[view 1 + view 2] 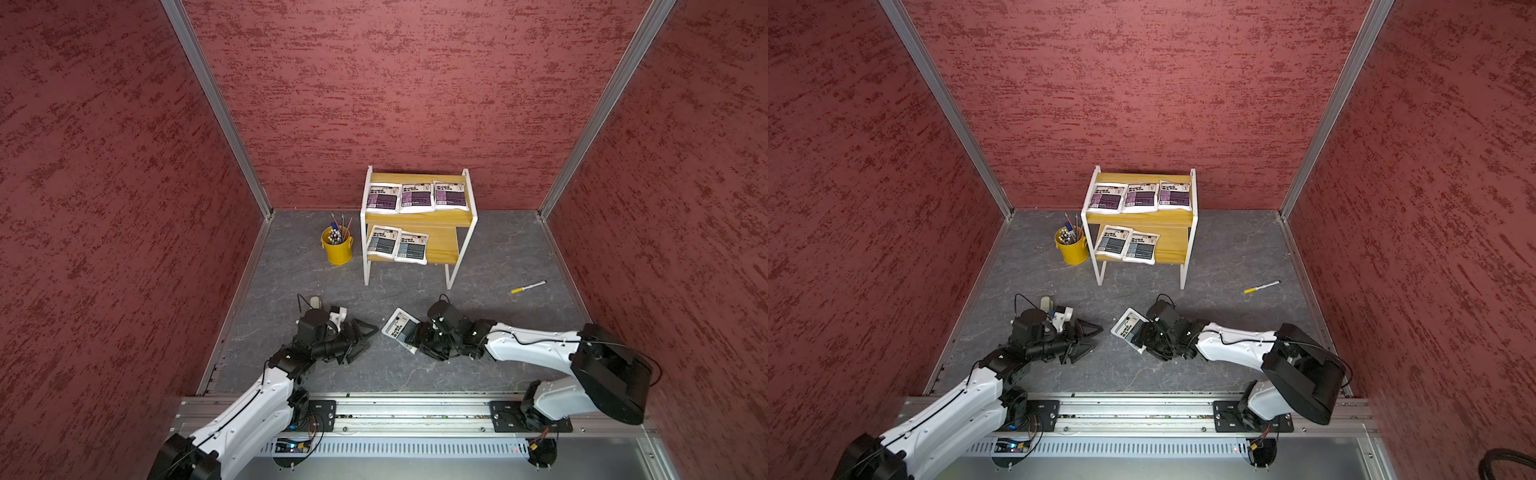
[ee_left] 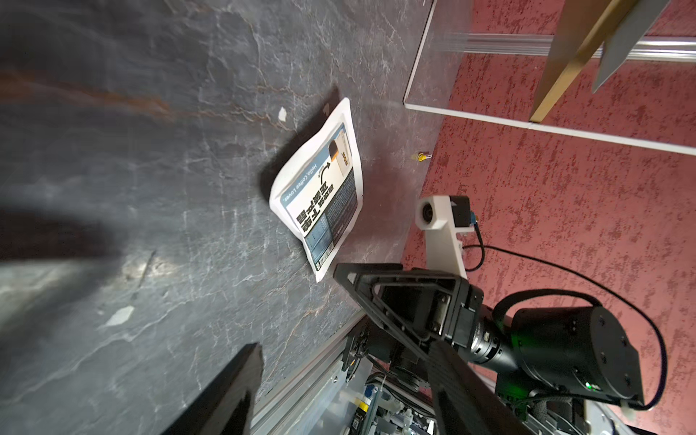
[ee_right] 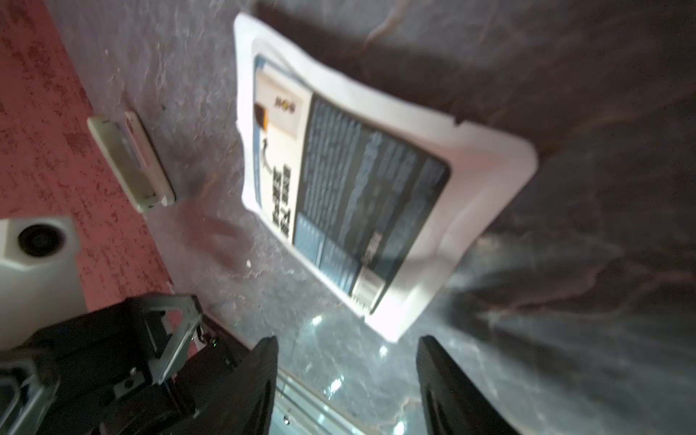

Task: Place the bagged coffee beans on the shelf by color
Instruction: Adjust the bagged coffee beans at the center of the board.

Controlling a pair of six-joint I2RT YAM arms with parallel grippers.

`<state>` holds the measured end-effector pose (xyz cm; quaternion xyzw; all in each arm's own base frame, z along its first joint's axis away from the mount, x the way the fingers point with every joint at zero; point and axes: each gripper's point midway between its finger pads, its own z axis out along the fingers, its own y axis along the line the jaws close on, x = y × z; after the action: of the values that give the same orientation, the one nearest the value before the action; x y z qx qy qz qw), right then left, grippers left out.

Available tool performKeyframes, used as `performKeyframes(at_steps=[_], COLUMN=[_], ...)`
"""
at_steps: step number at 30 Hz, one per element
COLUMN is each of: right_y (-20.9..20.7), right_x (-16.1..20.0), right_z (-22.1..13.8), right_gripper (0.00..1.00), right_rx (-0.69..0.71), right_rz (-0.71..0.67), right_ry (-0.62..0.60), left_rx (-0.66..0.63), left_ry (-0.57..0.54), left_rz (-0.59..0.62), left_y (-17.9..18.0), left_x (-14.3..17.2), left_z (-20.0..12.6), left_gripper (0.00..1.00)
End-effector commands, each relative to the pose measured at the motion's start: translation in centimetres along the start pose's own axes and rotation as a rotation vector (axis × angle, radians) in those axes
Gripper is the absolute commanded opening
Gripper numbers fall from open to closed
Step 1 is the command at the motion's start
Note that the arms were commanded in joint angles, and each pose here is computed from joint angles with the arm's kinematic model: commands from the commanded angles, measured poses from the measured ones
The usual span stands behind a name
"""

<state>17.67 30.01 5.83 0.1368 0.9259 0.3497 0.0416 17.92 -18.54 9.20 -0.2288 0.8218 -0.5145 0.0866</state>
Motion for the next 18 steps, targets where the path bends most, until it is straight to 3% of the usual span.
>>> performKeyframes(at_steps=[1,9,18], right_y=[1.7,2.5,1.8], right_x=[-1.4,-6.1,-8.7], right_z=[-2.4,-3.4,-1.5], right_gripper=[0.63,0.64,0.64], right_rx=[0.009,0.043,0.063], right_rz=[-0.069,-0.154,-0.208], right_ry=[-0.059,-0.072,-0.052], left_rx=[-0.028,-0.023,-0.043], left_ry=[0.033,0.074,0.12], left_rz=[-0.021,-0.048,-0.042], left_y=[0.9,0.6,0.1], left_x=[0.3,0.3,0.6], left_z=[-0.9,-0.3,1.6], left_gripper=[0.74,0.74,0.75])
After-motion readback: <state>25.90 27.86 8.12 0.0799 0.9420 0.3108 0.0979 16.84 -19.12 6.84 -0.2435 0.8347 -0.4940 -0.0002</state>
